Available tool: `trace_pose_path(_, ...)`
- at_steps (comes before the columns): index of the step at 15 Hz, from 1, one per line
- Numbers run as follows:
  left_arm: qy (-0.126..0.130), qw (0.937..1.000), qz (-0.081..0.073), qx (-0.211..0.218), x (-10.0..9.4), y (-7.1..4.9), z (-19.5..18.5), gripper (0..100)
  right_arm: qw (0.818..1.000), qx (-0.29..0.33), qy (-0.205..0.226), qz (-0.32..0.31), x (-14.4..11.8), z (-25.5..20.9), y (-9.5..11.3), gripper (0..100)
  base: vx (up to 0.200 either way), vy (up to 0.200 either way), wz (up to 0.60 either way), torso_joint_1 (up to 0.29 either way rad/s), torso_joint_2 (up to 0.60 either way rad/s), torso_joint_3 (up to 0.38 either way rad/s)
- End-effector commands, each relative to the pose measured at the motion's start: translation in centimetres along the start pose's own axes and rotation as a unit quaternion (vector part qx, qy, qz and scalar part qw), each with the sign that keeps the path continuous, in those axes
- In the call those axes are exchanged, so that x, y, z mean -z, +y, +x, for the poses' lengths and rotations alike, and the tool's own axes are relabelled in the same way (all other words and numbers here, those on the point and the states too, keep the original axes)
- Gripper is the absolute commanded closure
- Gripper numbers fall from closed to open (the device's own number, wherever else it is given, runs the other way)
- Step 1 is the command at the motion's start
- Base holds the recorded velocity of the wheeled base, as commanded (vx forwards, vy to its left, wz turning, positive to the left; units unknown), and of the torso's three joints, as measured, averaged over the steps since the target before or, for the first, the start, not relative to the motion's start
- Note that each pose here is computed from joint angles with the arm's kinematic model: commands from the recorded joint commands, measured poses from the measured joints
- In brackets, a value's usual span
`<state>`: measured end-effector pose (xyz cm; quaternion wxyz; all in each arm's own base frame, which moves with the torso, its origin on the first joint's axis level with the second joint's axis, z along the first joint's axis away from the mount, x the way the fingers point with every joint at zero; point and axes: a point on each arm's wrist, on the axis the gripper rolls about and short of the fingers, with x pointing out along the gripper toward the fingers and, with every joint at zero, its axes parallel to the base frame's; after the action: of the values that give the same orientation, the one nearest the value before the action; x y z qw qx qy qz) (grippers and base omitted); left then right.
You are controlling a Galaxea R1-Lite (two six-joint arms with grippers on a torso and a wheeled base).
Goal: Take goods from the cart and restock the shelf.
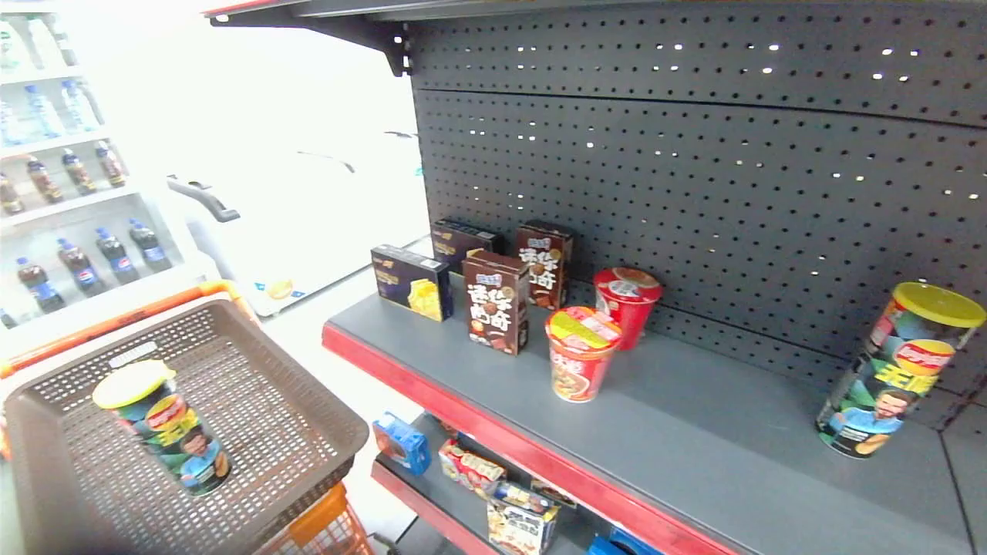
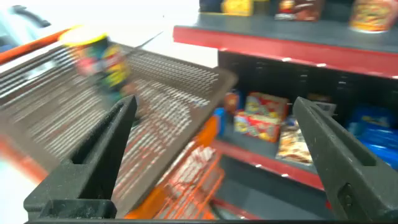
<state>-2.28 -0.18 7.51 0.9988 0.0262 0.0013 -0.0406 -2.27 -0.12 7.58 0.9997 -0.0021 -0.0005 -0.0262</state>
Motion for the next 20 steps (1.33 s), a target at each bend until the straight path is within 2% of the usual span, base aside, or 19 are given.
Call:
trace_pose_path(1, 0.000, 1.0000, 0.000, 0.000, 0.0, 0.0, 0.0, 0, 1.000, 0.000, 0.000, 0.000, 0.0, 0.0, 0.0, 0, 0.000, 0.000, 0.60, 0.002, 0.00, 0.002)
trace_pose_path(4, 0.000, 1.0000, 0.004, 0.002, 0.0, 0.0, 0.0, 0, 1.000, 0.000, 0.000, 0.001, 0.0, 0.0, 0.0, 0, 0.000, 0.000, 0.60, 0.004, 0.00, 0.001)
trace_pose_path(6, 0.000, 1.0000, 0.001, 0.001, 0.0, 0.0, 0.0, 0, 1.000, 0.000, 0.000, 0.001, 0.0, 0.0, 0.0, 0, 0.000, 0.000, 0.60, 0.000, 0.00, 0.005)
trace_pose_path(8, 0.001, 1.0000, 0.003, 0.002, 0.0, 0.0, 0.0, 0, 1.000, 0.001, -0.001, 0.001, 0.0, 0.0, 0.0, 0, 0.000, 0.000, 0.00, 0.000, 0.00, 0.000)
trace_pose_path(9, -0.003, 0.9998, 0.018, -0.001, -0.1, 0.0, 0.0, 0, 1.000, 0.001, -0.001, 0.001, 0.0, 0.0, 0.0, 0, 0.000, 0.000, 0.00, 0.000, 0.00, 0.000)
trace_pose_path(10, -0.049, 0.9963, 0.069, -0.017, -2.3, 0.1, -0.6, 0, 1.000, 0.001, 0.000, 0.001, 0.0, 0.0, 0.0, 0, 0.000, 0.000, 0.00, 0.000, 0.00, 0.000)
trace_pose_path(11, -0.077, 0.9917, 0.097, -0.036, -6.1, 0.3, -1.4, 0, 1.000, 0.000, -0.001, 0.001, 0.0, 0.0, 0.0, 0, 0.000, 0.000, 0.00, 0.000, 0.00, 0.000)
trace_pose_path(12, -0.001, 0.9951, 0.090, -0.039, -13.3, 0.9, 1.0, 0, 1.000, 0.001, -0.001, 0.001, 0.0, 0.0, 0.0, 0, 0.000, 0.000, 0.00, 0.000, 0.00, 0.000)
trace_pose_path(13, 0.032, 0.9947, 0.087, -0.043, -18.7, 1.5, 3.7, 0, 1.000, 0.001, 0.000, 0.001, 0.0, 0.0, 0.0, 0, 0.000, 0.000, 0.00, 0.000, 0.00, 0.000)
trace_pose_path(14, 0.047, 0.9945, 0.085, -0.039, -19.4, 1.6, 4.9, 0, 1.000, 0.000, -0.001, 0.001, 0.0, 0.0, 0.0, 0, 0.000, 0.000, 0.00, 0.000, 0.00, 0.000)
trace_pose_path(15, 0.087, 0.9928, 0.078, -0.027, -20.4, 2.0, 8.7, 0, 1.000, 0.001, -0.001, 0.001, 0.0, 0.0, 0.0, 0, 0.000, 0.000, 0.00, 0.000, 0.00, 0.000)
trace_pose_path(16, 0.101, 0.9916, 0.078, -0.025, -20.5, 2.0, 9.4, 0, 1.000, 0.001, -0.001, 0.001, 0.0, 0.0, 0.0, 0, 0.000, 0.000, 0.00, 0.000, 0.00, 0.000)
trace_pose_path(17, 0.163, 0.9840, 0.072, -0.013, -18.9, 2.0, 11.0, 0, 1.000, 0.001, -0.001, 0.001, 0.0, 0.0, 0.0, 0, 0.000, 0.000, 0.00, 0.000, 0.00, 0.000)
trace_pose_path(18, 0.185, 0.9809, 0.058, -0.019, -18.2, 2.1, 11.5, 0, 1.000, 0.001, -0.001, 0.001, 0.0, 0.0, 0.0, 0, 0.000, 0.000, 0.00, 0.000, 0.00, 0.000)
trace_pose_path(19, 0.238, 0.9709, 0.025, -0.008, -16.0, 2.4, 13.5, 0, 1.000, 0.001, -0.001, 0.001, 0.0, 0.0, 0.0, 0, 0.000, 0.000, 0.00, 0.000, 0.00, 0.000)
trace_pose_path(20, 0.264, 0.9640, 0.010, 0.030, -14.4, 2.2, 14.7, 0, 1.000, 0.001, -0.001, 0.001, 0.0, 0.0, 0.0, 0, 0.000, 0.000, 0.00, 0.000, 0.00, 0.000)
